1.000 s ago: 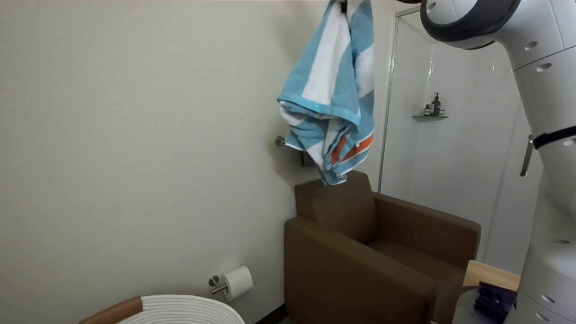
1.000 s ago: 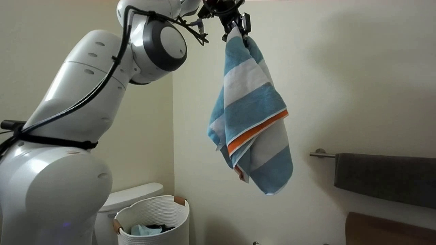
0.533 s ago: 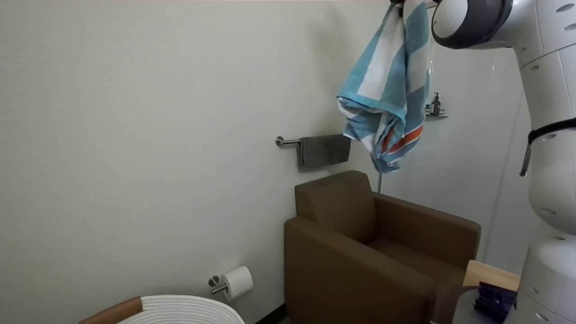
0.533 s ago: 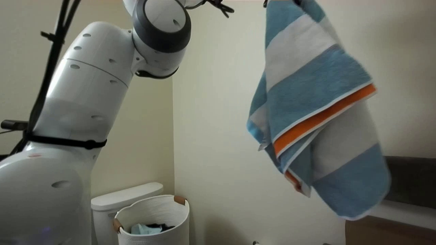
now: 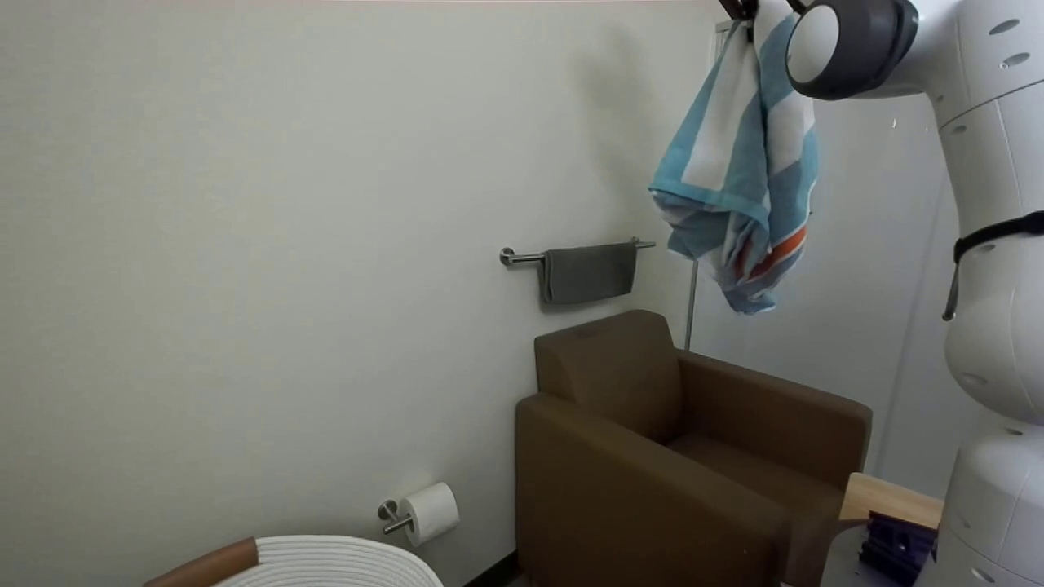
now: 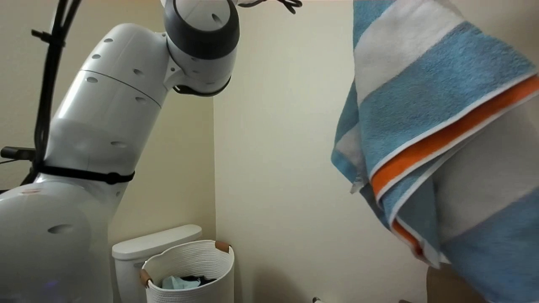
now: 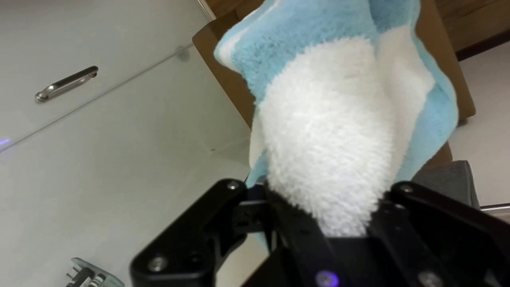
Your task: Put the towel on the couch
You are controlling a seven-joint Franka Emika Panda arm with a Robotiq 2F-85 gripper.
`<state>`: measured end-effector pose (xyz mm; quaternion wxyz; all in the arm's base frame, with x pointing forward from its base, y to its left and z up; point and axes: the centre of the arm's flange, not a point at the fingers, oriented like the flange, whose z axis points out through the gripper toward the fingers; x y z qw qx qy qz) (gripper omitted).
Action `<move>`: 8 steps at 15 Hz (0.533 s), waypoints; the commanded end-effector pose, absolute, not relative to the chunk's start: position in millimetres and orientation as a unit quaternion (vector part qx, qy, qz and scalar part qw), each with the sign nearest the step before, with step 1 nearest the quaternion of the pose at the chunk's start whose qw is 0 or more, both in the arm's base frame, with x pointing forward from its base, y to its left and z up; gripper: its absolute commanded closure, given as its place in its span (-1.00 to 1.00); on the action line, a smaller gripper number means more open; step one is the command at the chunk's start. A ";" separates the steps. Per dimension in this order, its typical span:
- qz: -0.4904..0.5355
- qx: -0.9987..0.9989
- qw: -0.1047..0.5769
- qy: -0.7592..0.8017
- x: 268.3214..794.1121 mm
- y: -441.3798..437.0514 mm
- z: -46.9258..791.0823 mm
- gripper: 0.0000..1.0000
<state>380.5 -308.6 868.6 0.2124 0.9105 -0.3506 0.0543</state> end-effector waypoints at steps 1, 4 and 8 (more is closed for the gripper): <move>0.069 0.908 0.205 -0.360 411.6 -269.2 830.7 0.79; 0.064 0.909 0.169 -0.376 451.1 -270.7 787.5 0.79; 0.033 0.902 0.137 -0.409 464.2 -295.0 739.0 0.78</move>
